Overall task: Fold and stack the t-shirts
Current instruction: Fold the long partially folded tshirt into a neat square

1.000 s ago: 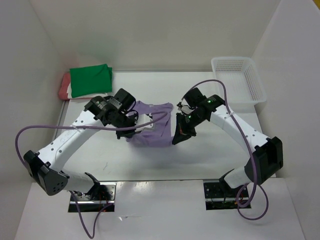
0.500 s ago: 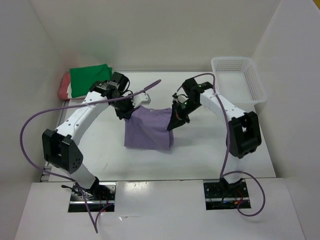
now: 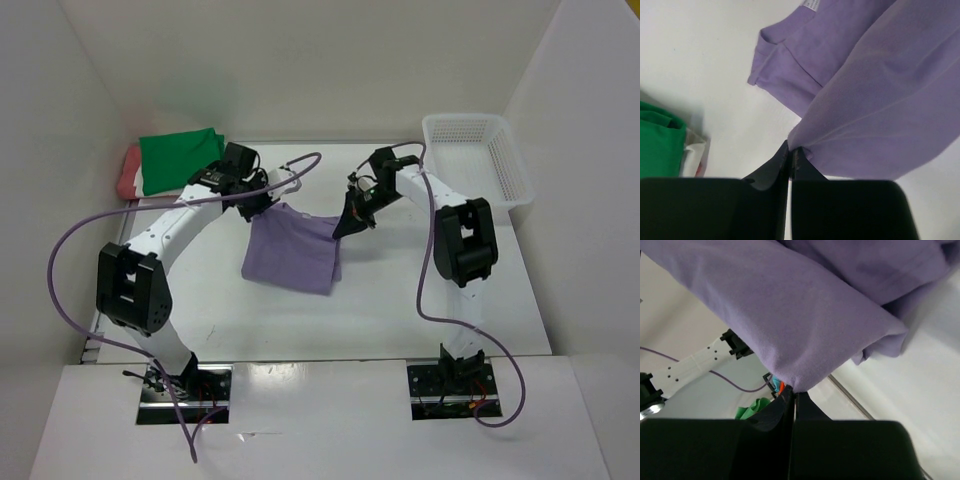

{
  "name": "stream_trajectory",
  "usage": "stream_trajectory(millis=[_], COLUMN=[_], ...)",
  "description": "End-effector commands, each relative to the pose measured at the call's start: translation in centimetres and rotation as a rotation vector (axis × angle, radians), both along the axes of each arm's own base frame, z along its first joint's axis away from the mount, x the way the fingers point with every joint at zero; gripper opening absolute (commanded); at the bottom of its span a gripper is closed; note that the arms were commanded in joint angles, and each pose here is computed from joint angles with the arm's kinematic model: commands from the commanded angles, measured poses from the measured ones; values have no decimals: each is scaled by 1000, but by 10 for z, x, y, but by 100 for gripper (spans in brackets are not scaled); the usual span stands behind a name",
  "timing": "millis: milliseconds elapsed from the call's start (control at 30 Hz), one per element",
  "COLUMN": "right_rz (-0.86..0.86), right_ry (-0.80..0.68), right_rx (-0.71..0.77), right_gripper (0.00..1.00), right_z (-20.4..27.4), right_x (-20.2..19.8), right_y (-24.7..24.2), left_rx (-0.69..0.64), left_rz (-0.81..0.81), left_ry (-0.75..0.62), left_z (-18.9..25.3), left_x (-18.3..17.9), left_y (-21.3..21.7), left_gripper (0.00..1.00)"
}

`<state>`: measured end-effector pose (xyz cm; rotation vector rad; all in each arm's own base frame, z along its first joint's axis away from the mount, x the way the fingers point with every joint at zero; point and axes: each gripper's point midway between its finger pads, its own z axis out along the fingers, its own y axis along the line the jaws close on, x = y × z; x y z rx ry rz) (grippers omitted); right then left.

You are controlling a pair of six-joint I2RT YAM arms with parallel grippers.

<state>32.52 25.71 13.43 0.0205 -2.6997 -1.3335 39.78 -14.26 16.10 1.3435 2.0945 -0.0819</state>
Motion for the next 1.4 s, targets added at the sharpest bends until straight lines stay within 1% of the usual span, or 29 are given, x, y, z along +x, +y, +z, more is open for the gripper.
stream_trajectory(millis=[0,67,133,233,300,333,400,467,533,567,600,667,700,733,767,833,867,900,933,967,1000,1067,1100,1133,1167,1233,1267,1333,1367], right_rz=[-12,-26,-67,-117,-123,-141,-160,-190,-214,-239,-244,-296,-321,-335,-363,-389,-414,-435,-444,-459,-438,-424,-407,-405,-391,-391,-388,-369,-352], right_ry=[-62,-62,-72,-69,-101,-80,-94,-96,-109,-103,-124,-130,-152,-177,-186,-244,-268,-312,-330,-361,-385,-385,-376,-377,-331,-304,-289,-252,-240], right_rx=[59,60,76,83,95,91,84,66,47,33,26,-13,-19,-24,-43,-53,-95,-114,-144,-199,-215,-264,-303,-306,-321,-311,-313,-312,-308], right_gripper=[0,0,0,0,0,0,0,0,0,1,7,18,28,31,35,41,41,41,41,41,41,41,41,41,43,49,54,57,60], right_z=[0,-4,-7,-11,-9,-14,-19,-26,-33,-38,-43,-53,-58,-56,-60,-52,-55,-42,-36,-35,-23,-23,-28,-29,-45,-49,-57,-69,-75], right_x=[30,38,55,71,78,81,89,97,105,110,116,128,138,145,154,169,177,184,185,187,177,160,139,132,113,96,88,76,71], right_y=[4,3,-3,-7,-5,-10,-13,-18,-23,-27,-28,-36,-41,-42,-48,-54,-59,-63,-67,-76,-66,-62,-57,-53,-51,-39,-37,-26,-21], left_rx=[-34,-20,-8,0,5,-3,-4,-21,-27,-38,-42,-54,-60,-60,-59,-78,-90,-112,-145,-189,-220,-256,-297,-306,-322,-354,-367,-382,-386], left_rz=[18,33,45,44,53,54,73,65,65,59,66,79,91,105,124,178,215,252,297,323,336,330,293,275,256,233,245,259,285], left_ry=[-117,-130,-193,-207,-196,-180,-124,-138,-115,-124,-117,-118,-105,-105,-114,-124,-130,-143,-112,-120,-118,-55,4,72,106,198,220,241,284], left_z=[4,-5,-3,-12,-16,-17,-32,-26,-39,-38,-44,-52,-60,-64,-68,-62,-59,-50,-45,-30,-19,-10,-14,-17,-17,-36,-39,-49,-61], left_x=[33,38,53,67,84,88,97,103,103,105,107,113,115,117,124,133,140,147,146,154,154,141,131,115,106,84,78,71,63], left_y=[-6,-4,-2,-5,-6,-9,-9,-13,-15,-18,-19,-21,-22,-21,-21,-21,-16,-8,-4,5,8,12,6,2,-2,-5,-1,-3,2], left_gripper=[0,0,0,0,0,0,0,2,7,9,11,23,28,34,53,66,69,72,77,79,81,88,89,91,95,99,99,99,99])
